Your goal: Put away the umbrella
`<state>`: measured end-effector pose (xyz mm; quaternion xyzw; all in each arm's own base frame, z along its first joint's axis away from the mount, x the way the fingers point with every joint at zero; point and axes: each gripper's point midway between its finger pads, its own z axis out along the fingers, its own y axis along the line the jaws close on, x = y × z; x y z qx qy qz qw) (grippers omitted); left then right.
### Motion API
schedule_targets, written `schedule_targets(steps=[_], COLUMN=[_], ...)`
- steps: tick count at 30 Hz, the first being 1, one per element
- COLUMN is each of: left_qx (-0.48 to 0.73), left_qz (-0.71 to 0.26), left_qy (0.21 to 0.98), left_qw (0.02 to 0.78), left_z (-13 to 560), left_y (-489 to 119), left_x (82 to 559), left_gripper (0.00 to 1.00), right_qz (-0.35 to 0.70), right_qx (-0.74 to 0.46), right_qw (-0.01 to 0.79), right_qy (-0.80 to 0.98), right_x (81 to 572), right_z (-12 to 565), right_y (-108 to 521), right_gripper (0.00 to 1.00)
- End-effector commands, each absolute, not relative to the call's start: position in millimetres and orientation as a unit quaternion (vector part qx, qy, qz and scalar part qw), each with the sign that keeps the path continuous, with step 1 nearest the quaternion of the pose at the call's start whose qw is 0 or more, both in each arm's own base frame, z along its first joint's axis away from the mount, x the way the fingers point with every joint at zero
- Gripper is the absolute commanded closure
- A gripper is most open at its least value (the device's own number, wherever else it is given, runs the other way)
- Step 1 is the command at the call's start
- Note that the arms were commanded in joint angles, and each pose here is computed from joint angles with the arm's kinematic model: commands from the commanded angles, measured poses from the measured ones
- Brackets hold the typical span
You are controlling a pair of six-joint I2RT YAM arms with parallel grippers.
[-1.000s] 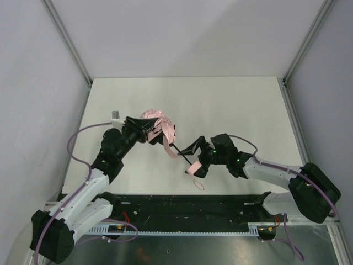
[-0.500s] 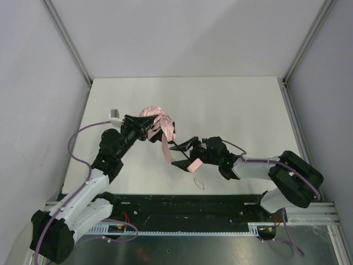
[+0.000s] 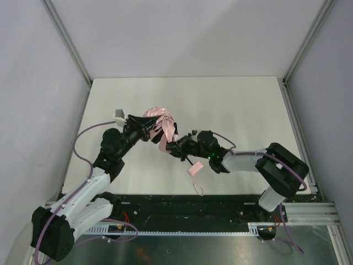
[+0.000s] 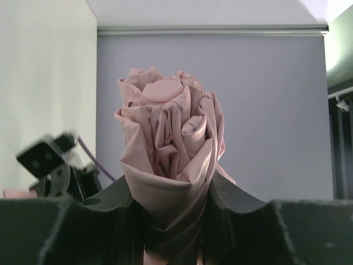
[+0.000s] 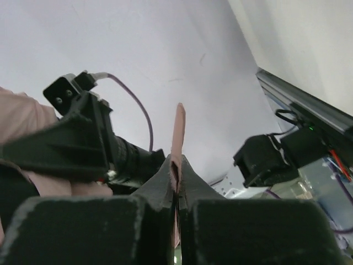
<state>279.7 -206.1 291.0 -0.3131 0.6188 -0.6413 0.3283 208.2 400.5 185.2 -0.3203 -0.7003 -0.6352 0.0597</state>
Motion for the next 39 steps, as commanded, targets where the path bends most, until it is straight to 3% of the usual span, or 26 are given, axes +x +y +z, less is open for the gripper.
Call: schedule_targets(steps=[1, 5, 10, 15, 22, 26, 36, 39], left_qx=[-0.266, -0.244, -0.26, -0.293, -0.298, -0.31, -0.366, -0.378], left_qz=[-0.709, -0.717, -0.686, -0.618, -0.536, -0.488, -0.365, -0.338], left_qy=[0.585, 0.598, 0.635, 0.695, 0.756, 0.78, 0.825, 0.836], left_qw=[0.29, 0.262, 0.24, 0.219, 0.229, 0.241, 0.227, 0.211], left_z=[337.3, 331.8, 275.8, 190.0, 118.2, 87.6, 9.6, -9.2], left_y=[-222.9, -236.1, -237.9, -236.1, -234.6, -228.7, -205.1, -201.6], left_x=[256.1, 237.9, 225.5, 225.6, 242.5, 253.3, 258.1, 252.0], left_gripper=[1.0, 1.0, 1.0, 1.0, 1.0, 1.0, 1.0, 1.0], right_qz=[-0.656, -0.647, -0.635, -0.664, -0.668, -0.623, -0.396, -0.352], right_qx=[-0.256, -0.26, -0.243, -0.197, -0.143, -0.112, 0.001, 0.027], right_qw=[0.012, -0.044, -0.13, -0.129, -0.112, -0.134, -0.198, -0.205], right_qy=[-0.71, -0.715, -0.721, -0.71, -0.722, -0.762, -0.897, -0.913], right_x=[223.9, 257.3, 305.6, 324.2, 327.8, 335.0, 357.3, 361.0], right_z=[213.6, 197.8, 175.8, 148.2, 97.1, 67.1, -3.8, -12.5], right_y=[427.7, 422.6, 396.8, 390.5, 392.1, 384.3, 351.3, 342.0], right_gripper=[1.0, 1.0, 1.0, 1.0, 1.0, 1.0, 1.0, 0.94])
